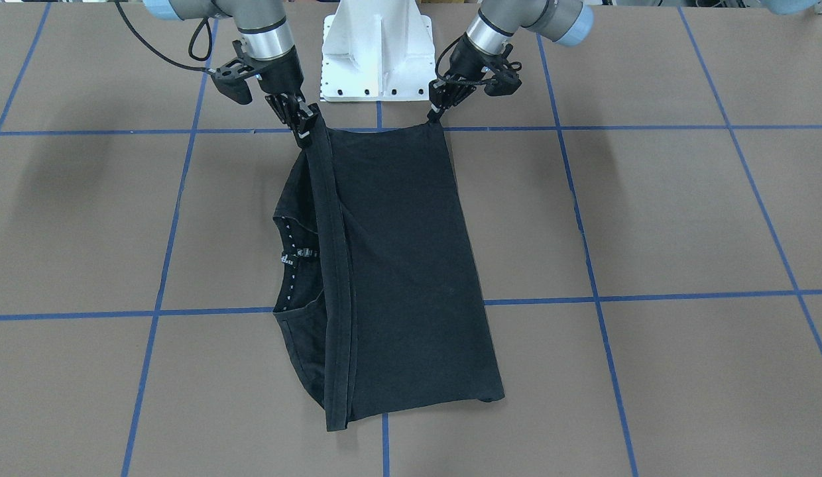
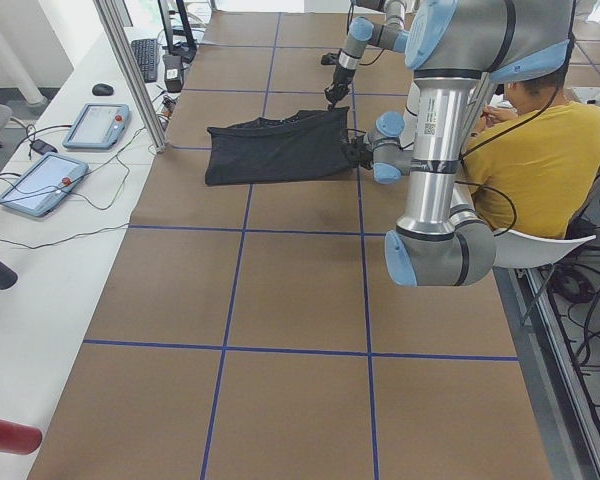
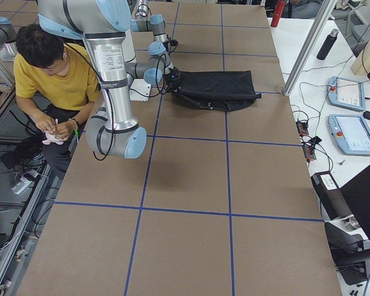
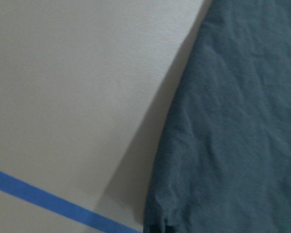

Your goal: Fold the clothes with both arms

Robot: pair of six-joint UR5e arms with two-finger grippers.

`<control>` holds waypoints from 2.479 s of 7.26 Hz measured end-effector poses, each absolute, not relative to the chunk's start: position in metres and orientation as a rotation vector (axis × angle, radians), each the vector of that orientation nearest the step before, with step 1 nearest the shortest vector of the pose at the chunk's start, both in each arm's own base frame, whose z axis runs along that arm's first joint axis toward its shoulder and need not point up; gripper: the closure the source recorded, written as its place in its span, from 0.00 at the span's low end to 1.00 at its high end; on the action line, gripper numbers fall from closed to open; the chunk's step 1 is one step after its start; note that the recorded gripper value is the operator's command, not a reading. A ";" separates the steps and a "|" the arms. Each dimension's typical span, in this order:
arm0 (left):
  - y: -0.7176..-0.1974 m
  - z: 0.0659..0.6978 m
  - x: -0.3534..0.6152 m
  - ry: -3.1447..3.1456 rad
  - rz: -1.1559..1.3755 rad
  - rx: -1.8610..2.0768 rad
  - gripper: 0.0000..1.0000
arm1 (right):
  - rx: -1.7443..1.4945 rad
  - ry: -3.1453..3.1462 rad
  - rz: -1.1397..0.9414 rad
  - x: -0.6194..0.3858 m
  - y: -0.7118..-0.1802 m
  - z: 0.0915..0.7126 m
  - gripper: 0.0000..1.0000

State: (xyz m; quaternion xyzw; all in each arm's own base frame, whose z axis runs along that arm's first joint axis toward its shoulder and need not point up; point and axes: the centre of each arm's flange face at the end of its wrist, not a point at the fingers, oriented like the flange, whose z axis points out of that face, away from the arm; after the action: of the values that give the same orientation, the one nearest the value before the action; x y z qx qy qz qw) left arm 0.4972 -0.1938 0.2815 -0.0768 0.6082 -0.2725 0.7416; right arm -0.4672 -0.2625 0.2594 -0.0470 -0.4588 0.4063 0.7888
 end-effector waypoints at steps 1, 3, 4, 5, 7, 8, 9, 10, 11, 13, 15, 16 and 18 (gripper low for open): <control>-0.191 0.260 0.473 1.377 -0.584 -0.197 1.00 | -0.137 -1.001 0.858 -0.448 -0.253 0.256 1.00; -0.220 0.225 0.428 1.437 -0.610 -0.195 1.00 | -0.204 -1.031 0.846 -0.413 -0.257 0.242 1.00; -0.260 0.218 0.415 1.438 -0.635 -0.164 1.00 | -0.216 -1.028 0.857 -0.403 -0.286 0.241 1.00; -0.305 0.216 0.415 1.421 -0.656 -0.126 1.00 | -0.246 -1.019 0.862 -0.401 -0.333 0.238 1.00; -0.378 0.220 0.418 1.385 -0.694 -0.062 1.00 | -0.309 -0.997 0.866 -0.401 -0.437 0.229 1.00; -0.404 0.224 0.418 1.366 -0.705 -0.033 1.00 | -0.307 -0.981 0.859 -0.402 -0.476 0.230 1.00; -0.434 0.229 0.420 1.343 -0.717 0.005 1.00 | -0.295 -0.958 0.848 -0.410 -0.512 0.233 1.00; -0.470 0.233 0.426 1.313 -0.728 0.051 1.00 | -0.283 -0.922 0.829 -0.426 -0.552 0.235 1.00; -0.511 0.242 0.433 1.277 -0.737 0.099 0.19 | -0.266 -0.888 0.798 -0.444 -0.599 0.238 0.29; -0.597 0.293 0.447 1.216 -0.714 0.210 0.00 | -0.206 -0.864 0.717 -0.482 -0.702 0.260 0.00; -0.643 0.324 0.436 1.185 -0.685 0.293 0.00 | -0.125 -0.865 0.614 -0.483 -0.765 0.265 0.00; -0.651 0.325 0.432 1.182 -0.680 0.308 0.00 | -0.113 -0.870 0.594 -0.475 -0.776 0.262 0.00; -0.658 0.320 0.419 1.188 -0.620 0.322 0.00 | -0.100 -0.881 0.570 -0.461 -0.785 0.264 0.00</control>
State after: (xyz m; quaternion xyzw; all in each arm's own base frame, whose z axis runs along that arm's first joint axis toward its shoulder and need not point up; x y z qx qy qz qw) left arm 0.4188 -0.6584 0.3200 0.1487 0.5479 -0.2860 0.7720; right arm -0.4608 -0.7854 0.2637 -0.0479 -0.4206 0.2719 0.8642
